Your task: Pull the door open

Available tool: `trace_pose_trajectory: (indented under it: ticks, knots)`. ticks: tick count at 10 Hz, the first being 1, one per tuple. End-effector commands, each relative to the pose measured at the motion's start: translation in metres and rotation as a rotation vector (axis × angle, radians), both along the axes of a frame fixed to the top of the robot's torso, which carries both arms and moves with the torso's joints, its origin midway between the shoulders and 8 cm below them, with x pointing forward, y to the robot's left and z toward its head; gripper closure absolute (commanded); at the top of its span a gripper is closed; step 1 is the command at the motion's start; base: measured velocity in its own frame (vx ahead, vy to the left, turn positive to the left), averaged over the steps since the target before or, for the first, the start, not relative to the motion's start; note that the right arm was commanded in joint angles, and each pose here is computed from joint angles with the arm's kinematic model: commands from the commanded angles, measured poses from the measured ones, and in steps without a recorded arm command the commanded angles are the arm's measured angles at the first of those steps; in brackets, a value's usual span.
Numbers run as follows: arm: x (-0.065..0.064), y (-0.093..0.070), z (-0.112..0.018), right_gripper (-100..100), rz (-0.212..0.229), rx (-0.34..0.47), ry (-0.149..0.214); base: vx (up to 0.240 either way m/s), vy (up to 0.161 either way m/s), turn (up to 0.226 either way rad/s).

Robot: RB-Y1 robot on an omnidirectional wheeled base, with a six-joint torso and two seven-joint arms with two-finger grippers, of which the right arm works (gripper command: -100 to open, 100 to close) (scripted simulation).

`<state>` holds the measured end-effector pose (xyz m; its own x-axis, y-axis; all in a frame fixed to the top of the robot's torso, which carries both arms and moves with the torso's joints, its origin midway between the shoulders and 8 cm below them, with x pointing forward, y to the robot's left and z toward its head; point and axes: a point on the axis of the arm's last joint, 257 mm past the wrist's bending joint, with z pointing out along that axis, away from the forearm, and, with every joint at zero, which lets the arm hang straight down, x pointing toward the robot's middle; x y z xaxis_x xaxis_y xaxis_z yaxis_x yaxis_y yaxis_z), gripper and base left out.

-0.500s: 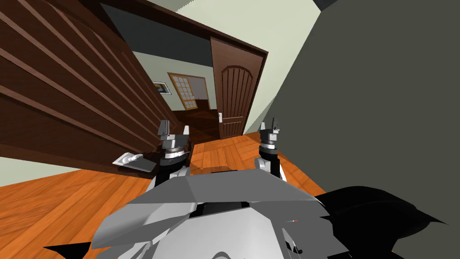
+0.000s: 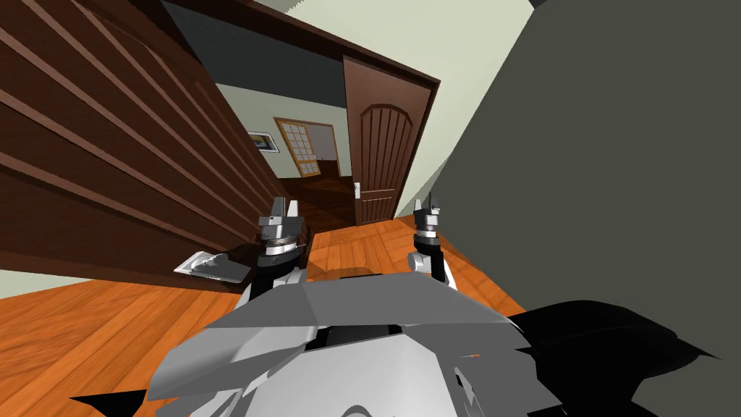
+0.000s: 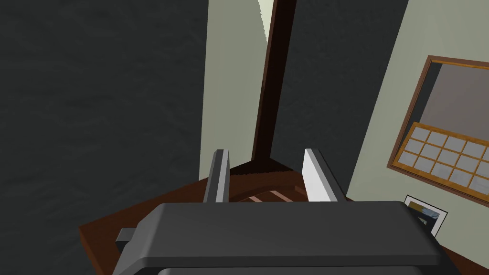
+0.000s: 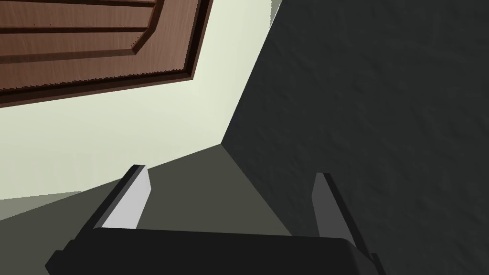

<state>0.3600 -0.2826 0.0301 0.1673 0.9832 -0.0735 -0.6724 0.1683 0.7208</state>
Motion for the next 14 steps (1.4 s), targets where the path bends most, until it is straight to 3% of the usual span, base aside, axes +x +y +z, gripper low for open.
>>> trace_pose_trajectory:
  ticks: [1,6,14]
  knots:
    - [0.008,0.000,-0.008,-100,0.005,0.001,0.018,0.107,0.006,0.030]
    - [0.033,0.001,-0.036,-100,0.022,0.006,0.082,0.074,0.026,0.038]
    - [0.077,0.001,-0.092,-100,0.048,0.020,0.208,0.101,0.021,0.049]
